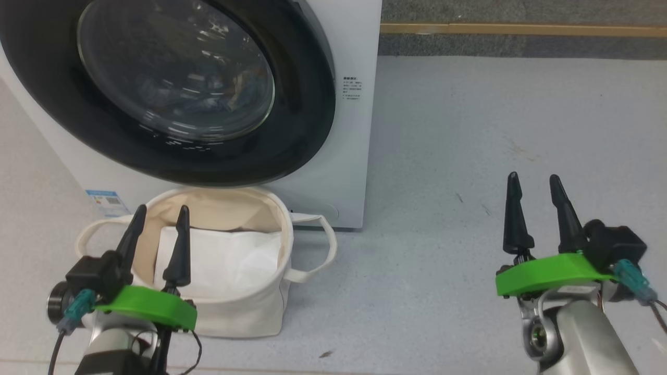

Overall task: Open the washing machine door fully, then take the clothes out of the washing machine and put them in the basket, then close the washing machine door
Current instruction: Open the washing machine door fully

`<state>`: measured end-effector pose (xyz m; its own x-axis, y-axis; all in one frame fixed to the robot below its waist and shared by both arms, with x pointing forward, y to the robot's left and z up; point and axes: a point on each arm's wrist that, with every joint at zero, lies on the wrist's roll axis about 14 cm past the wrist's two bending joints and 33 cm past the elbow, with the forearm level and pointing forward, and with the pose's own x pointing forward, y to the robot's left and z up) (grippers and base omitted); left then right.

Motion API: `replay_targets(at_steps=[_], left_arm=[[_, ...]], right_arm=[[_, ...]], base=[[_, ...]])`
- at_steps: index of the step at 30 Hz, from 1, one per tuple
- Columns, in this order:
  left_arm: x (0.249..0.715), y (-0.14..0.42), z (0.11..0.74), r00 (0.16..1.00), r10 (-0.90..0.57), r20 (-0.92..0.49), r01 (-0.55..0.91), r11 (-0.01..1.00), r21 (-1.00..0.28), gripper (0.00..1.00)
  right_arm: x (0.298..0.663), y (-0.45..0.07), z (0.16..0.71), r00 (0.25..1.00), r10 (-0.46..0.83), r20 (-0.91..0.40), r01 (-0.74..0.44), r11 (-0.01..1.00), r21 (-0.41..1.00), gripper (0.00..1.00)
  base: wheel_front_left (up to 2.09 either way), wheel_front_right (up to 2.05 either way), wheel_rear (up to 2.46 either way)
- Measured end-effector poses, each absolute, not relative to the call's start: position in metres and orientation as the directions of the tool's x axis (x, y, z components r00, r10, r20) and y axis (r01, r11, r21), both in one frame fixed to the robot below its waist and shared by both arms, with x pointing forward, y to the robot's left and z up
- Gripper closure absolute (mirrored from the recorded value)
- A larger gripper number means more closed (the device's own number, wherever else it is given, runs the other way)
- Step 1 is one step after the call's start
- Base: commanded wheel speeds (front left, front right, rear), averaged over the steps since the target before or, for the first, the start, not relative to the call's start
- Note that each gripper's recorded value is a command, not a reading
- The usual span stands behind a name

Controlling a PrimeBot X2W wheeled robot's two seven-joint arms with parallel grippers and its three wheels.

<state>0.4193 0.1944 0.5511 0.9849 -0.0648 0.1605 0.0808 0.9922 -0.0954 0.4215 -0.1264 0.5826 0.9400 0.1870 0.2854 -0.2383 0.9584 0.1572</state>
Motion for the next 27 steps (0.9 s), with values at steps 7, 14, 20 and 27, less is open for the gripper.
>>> replay_targets(at_steps=[7, 14, 20, 27], left_arm=[[0.424, 0.197, 0.542, 0.989, -0.057, 0.138, 0.071, 0.993, -0.099, 0.0], [0.431, 0.198, 0.535, 0.991, -0.042, 0.125, 0.057, 0.991, -0.118, 0.0], [0.437, 0.204, 0.524, 0.995, -0.017, 0.099, 0.03, 0.991, -0.129, 0.0], [0.437, 0.213, 0.506, 0.998, 0.03, 0.055, -0.021, 0.989, -0.148, 0.0]], right_arm=[[0.433, -0.12, 0.572, 0.944, 0.201, 0.26, -0.28, 0.908, 0.312, 0.0], [0.469, -0.127, 0.583, 0.945, 0.191, 0.267, -0.307, 0.801, 0.514, 1.0], [0.515, -0.123, 0.587, 0.947, 0.27, 0.174, -0.302, 0.567, 0.766, 1.0], [0.562, -0.102, 0.577, 0.869, 0.492, 0.042, -0.246, 0.357, 0.901, 1.0]], base=[[0.0, 0.0, 0.0], [0.0, 0.0, 0.0], [0.0, 0.0, 0.0], [0.0, 0.0, 0.0]])
